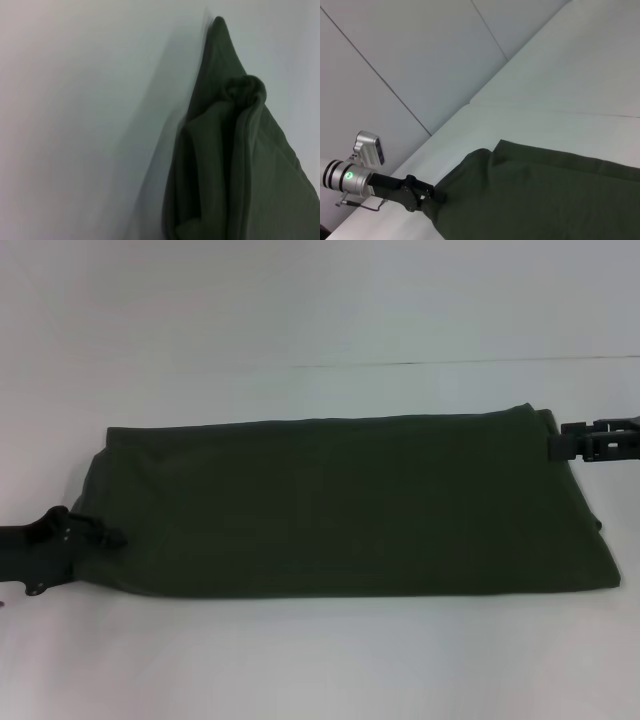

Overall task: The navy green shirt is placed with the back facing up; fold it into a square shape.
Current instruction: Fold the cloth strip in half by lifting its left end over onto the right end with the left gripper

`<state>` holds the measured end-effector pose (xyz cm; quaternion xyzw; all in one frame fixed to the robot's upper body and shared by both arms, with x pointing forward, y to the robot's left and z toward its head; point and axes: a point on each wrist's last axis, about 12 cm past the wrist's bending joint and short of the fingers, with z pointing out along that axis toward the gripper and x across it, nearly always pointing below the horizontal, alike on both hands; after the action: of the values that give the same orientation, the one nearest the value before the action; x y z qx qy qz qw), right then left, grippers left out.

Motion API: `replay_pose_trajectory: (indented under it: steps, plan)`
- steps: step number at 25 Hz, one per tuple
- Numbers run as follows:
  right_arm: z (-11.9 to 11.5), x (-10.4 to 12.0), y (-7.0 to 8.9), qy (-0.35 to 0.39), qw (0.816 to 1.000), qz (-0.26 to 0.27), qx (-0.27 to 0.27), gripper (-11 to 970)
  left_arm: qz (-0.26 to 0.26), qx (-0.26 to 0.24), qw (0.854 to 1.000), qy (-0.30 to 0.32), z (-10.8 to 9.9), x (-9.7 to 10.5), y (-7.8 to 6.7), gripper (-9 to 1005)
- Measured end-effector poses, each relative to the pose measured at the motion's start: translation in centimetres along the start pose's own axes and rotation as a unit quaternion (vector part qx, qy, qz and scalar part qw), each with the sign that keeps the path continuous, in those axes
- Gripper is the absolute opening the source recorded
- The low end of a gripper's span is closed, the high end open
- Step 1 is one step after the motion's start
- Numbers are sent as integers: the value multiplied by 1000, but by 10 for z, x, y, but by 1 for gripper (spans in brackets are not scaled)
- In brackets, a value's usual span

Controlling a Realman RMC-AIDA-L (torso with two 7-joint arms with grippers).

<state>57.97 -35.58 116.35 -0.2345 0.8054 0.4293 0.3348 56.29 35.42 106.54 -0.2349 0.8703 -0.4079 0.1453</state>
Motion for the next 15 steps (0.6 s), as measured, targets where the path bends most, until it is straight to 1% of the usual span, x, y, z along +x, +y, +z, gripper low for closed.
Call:
replay_pose_trajectory:
  steps: [5, 10, 15]
  plan:
    - [1, 0, -1, -1, 1000, 0, 3, 867, 5, -1, 1000, 2, 0, -2, -3, 363]
    - [2, 0, -1, 3, 1000, -1, 4, 866, 3, 0, 1000, 0, 0, -1, -2, 129]
    - [6, 2, 0, 9, 1000, -11, 1, 866, 7, -1, 1000, -1, -2, 0, 1, 78]
